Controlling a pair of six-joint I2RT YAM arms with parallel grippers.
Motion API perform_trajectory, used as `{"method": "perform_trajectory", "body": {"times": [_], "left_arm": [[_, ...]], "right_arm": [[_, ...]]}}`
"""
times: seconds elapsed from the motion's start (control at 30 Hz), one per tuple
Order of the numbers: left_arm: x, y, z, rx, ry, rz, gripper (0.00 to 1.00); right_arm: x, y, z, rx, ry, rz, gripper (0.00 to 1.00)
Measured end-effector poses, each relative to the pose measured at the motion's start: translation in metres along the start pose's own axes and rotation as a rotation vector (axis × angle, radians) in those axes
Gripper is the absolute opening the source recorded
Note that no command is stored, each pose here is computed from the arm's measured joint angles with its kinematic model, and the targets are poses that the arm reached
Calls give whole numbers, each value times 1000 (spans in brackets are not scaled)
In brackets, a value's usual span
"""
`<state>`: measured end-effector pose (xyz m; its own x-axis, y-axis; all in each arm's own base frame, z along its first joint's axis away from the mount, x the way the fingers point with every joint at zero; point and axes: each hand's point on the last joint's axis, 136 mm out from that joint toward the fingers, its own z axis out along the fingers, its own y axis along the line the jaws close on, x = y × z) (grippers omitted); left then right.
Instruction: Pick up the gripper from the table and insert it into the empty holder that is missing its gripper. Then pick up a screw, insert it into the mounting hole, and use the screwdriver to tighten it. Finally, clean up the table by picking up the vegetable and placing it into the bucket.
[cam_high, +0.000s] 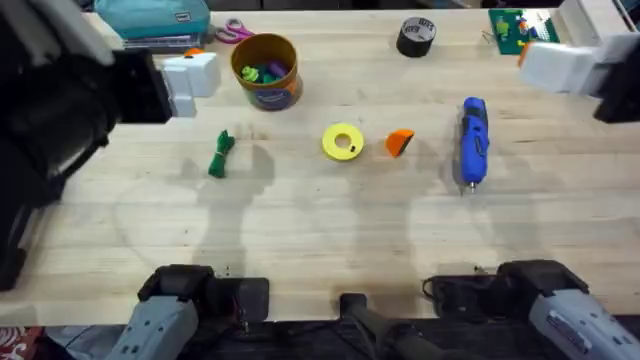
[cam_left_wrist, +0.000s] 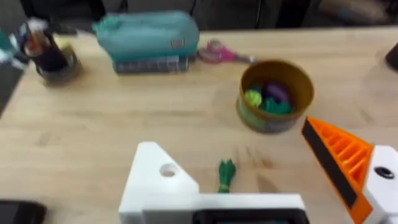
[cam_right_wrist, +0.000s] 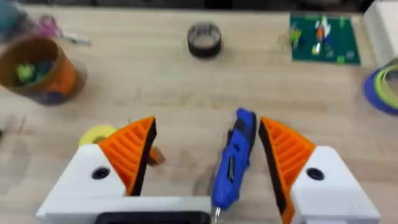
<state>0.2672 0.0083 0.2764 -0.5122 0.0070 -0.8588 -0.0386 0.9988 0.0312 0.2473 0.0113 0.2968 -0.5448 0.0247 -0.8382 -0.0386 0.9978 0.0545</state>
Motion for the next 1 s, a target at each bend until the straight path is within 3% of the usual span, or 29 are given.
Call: {"method": "perform_trajectory", "body": {"times": [0.2,0.3,0.43,0.7,1.0], "left_arm": [[12,-1,24,1,165,9,985],[30,-2,33,2,257,13,986],[45,-1,43,-3,335,28,986],[51,1,45,-13,367,54,985],[85,20,51,7,536,96,984]], "right_arm": [[42,-3,32,2,275,-14,996],[54,-3,43,1,350,-17,997],[59,-4,50,1,385,-17,997],[60,-4,51,1,394,-16,997],[60,-4,51,1,395,-16,997]]}}
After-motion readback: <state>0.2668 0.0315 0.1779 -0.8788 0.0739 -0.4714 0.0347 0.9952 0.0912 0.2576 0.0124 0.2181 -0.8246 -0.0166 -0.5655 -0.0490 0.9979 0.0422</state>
